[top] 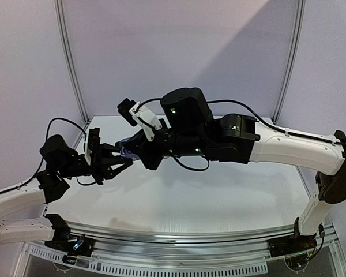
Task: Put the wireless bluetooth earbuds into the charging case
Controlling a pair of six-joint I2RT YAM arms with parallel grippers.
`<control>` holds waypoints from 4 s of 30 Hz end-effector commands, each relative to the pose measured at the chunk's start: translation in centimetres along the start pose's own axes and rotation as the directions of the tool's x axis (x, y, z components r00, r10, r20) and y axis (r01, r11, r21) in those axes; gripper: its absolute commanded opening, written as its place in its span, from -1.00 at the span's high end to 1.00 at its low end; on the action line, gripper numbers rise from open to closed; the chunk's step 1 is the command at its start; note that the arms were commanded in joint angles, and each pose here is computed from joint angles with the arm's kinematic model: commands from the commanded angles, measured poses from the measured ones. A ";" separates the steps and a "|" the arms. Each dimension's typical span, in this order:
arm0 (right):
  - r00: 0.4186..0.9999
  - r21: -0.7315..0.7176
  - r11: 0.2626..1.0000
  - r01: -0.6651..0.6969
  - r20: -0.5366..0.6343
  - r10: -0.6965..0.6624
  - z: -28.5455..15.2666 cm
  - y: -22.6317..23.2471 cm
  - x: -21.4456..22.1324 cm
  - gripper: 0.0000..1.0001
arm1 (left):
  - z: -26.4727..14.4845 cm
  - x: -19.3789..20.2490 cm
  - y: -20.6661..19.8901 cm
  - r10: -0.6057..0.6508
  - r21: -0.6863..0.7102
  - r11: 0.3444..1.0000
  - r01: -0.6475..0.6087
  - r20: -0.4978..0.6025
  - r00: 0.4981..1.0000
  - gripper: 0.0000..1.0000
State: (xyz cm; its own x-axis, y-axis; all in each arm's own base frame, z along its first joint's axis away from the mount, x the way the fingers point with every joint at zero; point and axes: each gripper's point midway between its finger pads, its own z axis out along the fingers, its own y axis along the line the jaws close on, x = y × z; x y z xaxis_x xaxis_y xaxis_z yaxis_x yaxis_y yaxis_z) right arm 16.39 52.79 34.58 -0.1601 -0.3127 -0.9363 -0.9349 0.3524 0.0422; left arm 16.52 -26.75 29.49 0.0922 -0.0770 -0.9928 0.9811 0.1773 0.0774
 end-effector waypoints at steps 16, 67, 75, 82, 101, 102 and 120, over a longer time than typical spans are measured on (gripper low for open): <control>1.000 0.033 0.999 -0.007 -0.005 0.007 1.6 -1.0 3.0 0.97 | -0.3 -2.3 -0.3 0.001 -0.018 1.000 0.001 0.093 0.996 1.00; 0.993 0.120 0.993 0.020 0.113 -0.033 -2.2 -2.0 -1.3 0.03 | -0.8 -3.8 0.6 0.019 -0.089 0.996 -0.006 0.145 0.989 1.00; 0.961 0.035 0.999 0.028 0.276 -0.036 -5.0 -0.3 -6.7 -0.03 | -0.6 -3.2 0.7 0.007 -0.084 0.996 0.004 0.129 0.992 1.00; 0.932 0.034 0.989 -0.144 0.342 0.124 -8.0 -2.8 -9.3 -0.03 | -0.4 -0.7 -0.2 0.137 -0.036 0.990 -0.136 0.045 0.990 1.00; 0.937 -0.044 0.957 -0.288 -0.221 0.272 1.7 -1.0 3.0 0.11 | -0.6 0.2 -0.8 0.516 0.004 0.857 -0.516 -0.030 0.856 1.00; 0.936 -0.064 0.954 -0.292 -0.226 0.271 1.6 -0.6 3.0 0.13 | -0.6 0.2 -0.7 0.501 -0.004 0.865 -0.502 -0.035 0.865 1.00; 0.931 0.153 0.918 -0.365 0.085 0.356 -7.4 -7.3 0.3 -0.74 | -1.5 6.1 3.9 -0.693 -0.182 0.708 0.683 0.006 0.720 1.00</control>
State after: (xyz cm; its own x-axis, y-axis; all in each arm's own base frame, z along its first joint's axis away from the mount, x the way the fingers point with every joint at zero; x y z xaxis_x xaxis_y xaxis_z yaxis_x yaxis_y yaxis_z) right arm 18.84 46.62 33.80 -0.4586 -0.2576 -0.8505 -0.8192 0.4934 0.2923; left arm 17.99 -26.33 26.82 -0.1179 -0.0505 -0.9917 0.9651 0.2294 -0.1264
